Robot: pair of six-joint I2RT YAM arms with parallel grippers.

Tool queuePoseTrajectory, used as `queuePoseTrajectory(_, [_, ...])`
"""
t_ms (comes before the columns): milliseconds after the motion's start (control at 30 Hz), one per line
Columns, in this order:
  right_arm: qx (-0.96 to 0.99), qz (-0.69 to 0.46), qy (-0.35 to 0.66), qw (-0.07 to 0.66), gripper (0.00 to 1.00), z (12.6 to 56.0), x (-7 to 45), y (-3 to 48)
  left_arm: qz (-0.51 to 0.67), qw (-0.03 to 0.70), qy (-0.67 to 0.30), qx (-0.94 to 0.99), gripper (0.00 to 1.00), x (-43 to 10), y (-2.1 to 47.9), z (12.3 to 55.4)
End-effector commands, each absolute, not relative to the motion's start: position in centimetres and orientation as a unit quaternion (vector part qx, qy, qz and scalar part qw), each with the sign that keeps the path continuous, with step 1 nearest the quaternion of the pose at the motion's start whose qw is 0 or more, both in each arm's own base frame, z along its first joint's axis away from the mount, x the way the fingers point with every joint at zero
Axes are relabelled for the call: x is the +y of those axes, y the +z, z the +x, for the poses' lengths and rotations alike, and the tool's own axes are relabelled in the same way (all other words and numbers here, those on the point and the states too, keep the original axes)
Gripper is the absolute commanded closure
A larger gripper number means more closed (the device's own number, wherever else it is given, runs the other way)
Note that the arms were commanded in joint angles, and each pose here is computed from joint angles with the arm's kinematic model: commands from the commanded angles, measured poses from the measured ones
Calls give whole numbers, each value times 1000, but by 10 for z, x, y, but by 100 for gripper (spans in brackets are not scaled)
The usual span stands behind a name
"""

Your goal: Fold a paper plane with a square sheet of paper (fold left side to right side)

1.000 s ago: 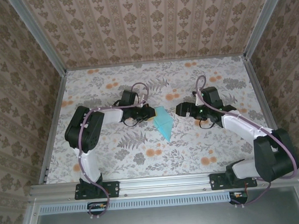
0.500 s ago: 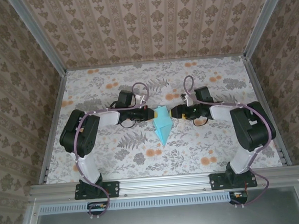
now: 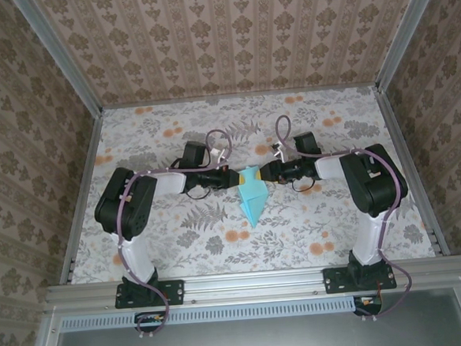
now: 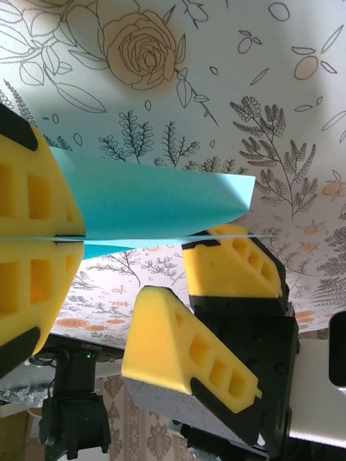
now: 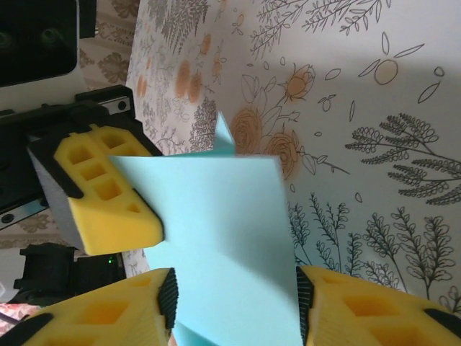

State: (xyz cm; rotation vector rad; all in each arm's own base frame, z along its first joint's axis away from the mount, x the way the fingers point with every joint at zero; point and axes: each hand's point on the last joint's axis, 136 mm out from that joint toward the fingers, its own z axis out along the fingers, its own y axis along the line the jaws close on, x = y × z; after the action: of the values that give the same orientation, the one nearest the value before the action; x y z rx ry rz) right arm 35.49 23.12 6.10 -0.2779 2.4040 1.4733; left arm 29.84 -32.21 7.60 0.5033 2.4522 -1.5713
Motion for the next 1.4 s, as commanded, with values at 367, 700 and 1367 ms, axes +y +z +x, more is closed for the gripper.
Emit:
queuePoseTrajectory(367, [838,-121,508,158,92,346,227,85,187,86,-527,824,97,-321,63,298])
queuePoseTrajectory(700, [890,-33,436,128,100,345,208,76,213,143,-450,856,38,-300,103,311])
queuePoseTrajectory(1367, [920,162,339,113,100,387,205,72,343,145,-250,894,23,-331,110,212])
